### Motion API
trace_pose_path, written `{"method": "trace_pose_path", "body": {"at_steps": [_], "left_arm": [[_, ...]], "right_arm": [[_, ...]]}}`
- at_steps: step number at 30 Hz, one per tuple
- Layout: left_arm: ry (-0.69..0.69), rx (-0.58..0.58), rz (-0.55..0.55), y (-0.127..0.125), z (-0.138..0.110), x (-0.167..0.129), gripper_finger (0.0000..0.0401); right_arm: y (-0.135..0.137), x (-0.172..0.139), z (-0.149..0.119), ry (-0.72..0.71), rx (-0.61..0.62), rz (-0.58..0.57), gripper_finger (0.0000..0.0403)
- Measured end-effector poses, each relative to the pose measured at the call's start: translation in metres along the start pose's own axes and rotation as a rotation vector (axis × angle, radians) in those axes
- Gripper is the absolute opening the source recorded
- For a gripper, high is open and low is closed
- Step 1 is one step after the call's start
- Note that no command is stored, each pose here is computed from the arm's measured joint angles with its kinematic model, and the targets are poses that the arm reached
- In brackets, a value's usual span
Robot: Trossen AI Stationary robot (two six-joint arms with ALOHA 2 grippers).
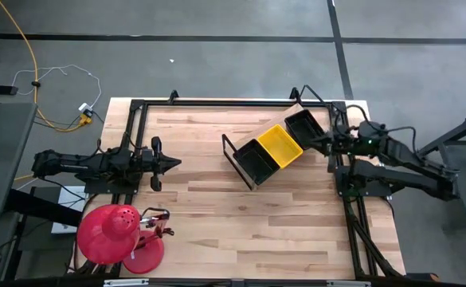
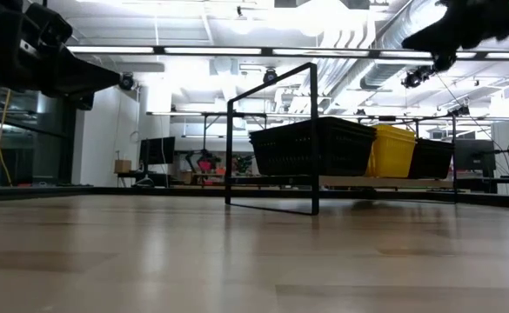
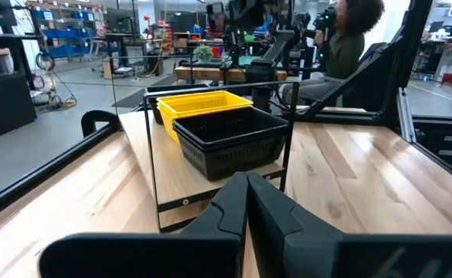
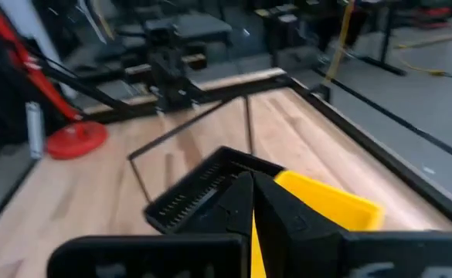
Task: Stack baskets on shelf by color
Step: Return to Home Position
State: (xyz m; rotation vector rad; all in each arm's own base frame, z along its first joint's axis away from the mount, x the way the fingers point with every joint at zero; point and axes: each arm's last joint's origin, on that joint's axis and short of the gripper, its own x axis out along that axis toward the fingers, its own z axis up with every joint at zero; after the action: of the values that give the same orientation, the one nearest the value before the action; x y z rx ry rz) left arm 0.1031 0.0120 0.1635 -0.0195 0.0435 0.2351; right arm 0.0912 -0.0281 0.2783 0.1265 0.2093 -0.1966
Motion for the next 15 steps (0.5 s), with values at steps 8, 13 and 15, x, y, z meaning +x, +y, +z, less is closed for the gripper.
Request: {"method": "trace_pose_path", "body": {"at_steps": [8,13,15], "left_arm": [[0.005,-0.008,-0.010,0.000,0.000,0.000,0.0000],[0.021,-0.009,-0.009,0.000,-0.002,0.000,0.0000],[0.026,-0.008,-0.014,0.000,-0.002,0.000,0.0000]], "right_arm": [[-0.006,0.023,-0.060,-0.143,0.055,0.097,0.0000],[-0.008,0.028,-0.079,-0.163,0.056,0.100,0.0000],[-0.008,0.030,-0.084,-0.157,0.065,0.100,0.0000]]}}
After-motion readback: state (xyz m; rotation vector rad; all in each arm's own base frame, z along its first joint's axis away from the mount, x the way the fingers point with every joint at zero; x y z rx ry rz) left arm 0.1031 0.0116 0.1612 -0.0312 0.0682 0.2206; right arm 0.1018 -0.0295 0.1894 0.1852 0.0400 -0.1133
